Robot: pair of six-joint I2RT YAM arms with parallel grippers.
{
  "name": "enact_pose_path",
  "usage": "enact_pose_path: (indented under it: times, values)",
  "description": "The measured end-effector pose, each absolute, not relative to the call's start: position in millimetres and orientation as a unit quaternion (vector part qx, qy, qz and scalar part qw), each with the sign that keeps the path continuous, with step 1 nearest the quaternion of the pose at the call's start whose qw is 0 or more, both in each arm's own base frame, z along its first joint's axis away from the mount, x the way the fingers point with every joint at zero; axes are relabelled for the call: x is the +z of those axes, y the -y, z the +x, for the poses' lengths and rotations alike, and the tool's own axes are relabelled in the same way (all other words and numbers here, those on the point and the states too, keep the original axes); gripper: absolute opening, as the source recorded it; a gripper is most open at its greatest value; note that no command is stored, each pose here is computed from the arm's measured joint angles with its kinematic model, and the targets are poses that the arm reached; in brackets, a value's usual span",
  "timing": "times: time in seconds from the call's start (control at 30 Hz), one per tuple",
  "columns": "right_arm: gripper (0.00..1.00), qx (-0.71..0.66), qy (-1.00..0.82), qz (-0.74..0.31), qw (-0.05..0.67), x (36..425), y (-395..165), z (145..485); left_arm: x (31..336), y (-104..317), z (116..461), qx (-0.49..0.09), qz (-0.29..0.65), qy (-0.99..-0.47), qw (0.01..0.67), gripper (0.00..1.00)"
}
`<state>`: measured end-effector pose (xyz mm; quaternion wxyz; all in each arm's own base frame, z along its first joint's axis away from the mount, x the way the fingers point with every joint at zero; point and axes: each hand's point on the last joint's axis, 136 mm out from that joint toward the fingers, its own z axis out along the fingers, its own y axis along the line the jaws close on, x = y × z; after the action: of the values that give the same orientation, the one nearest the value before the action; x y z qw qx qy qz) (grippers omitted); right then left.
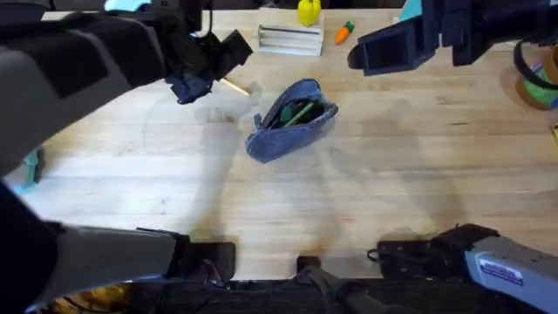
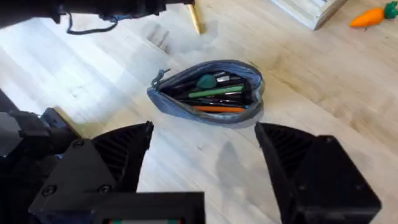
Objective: Unzip the bag, pick up the pens from the table one at a time and place them inside, then zip the bag closed.
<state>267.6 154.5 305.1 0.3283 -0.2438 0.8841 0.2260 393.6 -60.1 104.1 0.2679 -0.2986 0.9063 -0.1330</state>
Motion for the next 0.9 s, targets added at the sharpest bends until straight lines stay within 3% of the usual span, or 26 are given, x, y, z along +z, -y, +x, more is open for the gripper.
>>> enact_pose_path:
  times: [0.27,0.8,0.9]
  values:
    - [0.997,0.196,-0.892,-0.234,0.334,302,-145,273,66,65,397,-0.07,-0.3,-0.915,0.259,0.996]
    - [0.997,0.189,-0.893,-0.231,0.335,302,-143,275,41,62,404,0.002,-0.293,-0.916,0.275,0.996]
    - [0.997,0.189,-0.893,-0.231,0.336,302,-143,275,36,55,397,0.03,-0.29,-0.919,0.266,0.697]
